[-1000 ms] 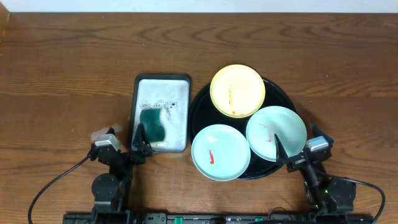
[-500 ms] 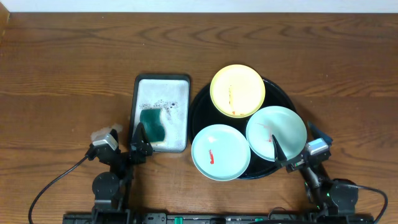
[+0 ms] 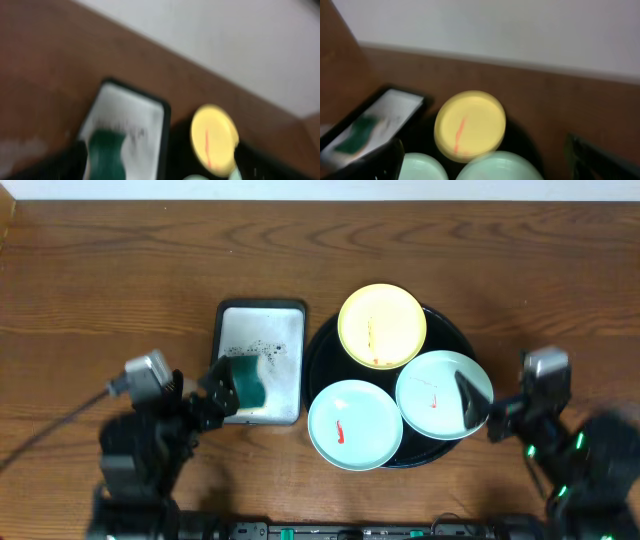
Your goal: Clean dirty plates on tray and stack at the side
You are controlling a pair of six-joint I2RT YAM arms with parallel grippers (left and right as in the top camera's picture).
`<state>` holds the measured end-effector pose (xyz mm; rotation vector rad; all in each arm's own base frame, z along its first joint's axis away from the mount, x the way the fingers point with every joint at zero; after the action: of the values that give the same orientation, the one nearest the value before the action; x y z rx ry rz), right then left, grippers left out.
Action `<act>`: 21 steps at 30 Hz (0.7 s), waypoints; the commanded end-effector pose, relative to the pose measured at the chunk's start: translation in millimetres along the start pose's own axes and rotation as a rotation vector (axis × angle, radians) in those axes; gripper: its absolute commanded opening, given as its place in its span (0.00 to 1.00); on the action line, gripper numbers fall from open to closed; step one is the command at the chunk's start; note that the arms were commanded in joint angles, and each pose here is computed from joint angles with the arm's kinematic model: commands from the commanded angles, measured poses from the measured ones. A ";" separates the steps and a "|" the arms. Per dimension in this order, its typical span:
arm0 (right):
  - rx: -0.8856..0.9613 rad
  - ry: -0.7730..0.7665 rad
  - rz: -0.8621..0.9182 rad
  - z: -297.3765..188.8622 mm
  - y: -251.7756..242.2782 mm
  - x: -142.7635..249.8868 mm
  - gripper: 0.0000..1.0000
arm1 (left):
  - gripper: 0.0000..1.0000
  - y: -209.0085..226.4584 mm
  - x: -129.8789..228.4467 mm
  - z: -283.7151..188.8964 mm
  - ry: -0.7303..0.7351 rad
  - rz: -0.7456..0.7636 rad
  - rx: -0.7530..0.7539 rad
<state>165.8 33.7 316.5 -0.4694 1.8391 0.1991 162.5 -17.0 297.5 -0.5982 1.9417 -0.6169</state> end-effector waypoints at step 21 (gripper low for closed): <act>-0.354 0.560 0.192 82.6 -12.9 -40.0 0.81 | 0.84 20.9 42.8 143.3 0.857 0.145 -0.671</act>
<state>261.6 50.7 321.7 -0.5259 2.4595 0.5481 266.7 -50.4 224.0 -0.7004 2.9536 -0.2814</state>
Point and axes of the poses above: each gripper's point midway between its finger pads, its own z axis out along the fingers, its own y axis along the line the jaws close on, x = y × z, the point moved 9 cm from there along -z, back along the fingers, and after that the axes turned 12 degrees about -z, right-handed, at the moved point
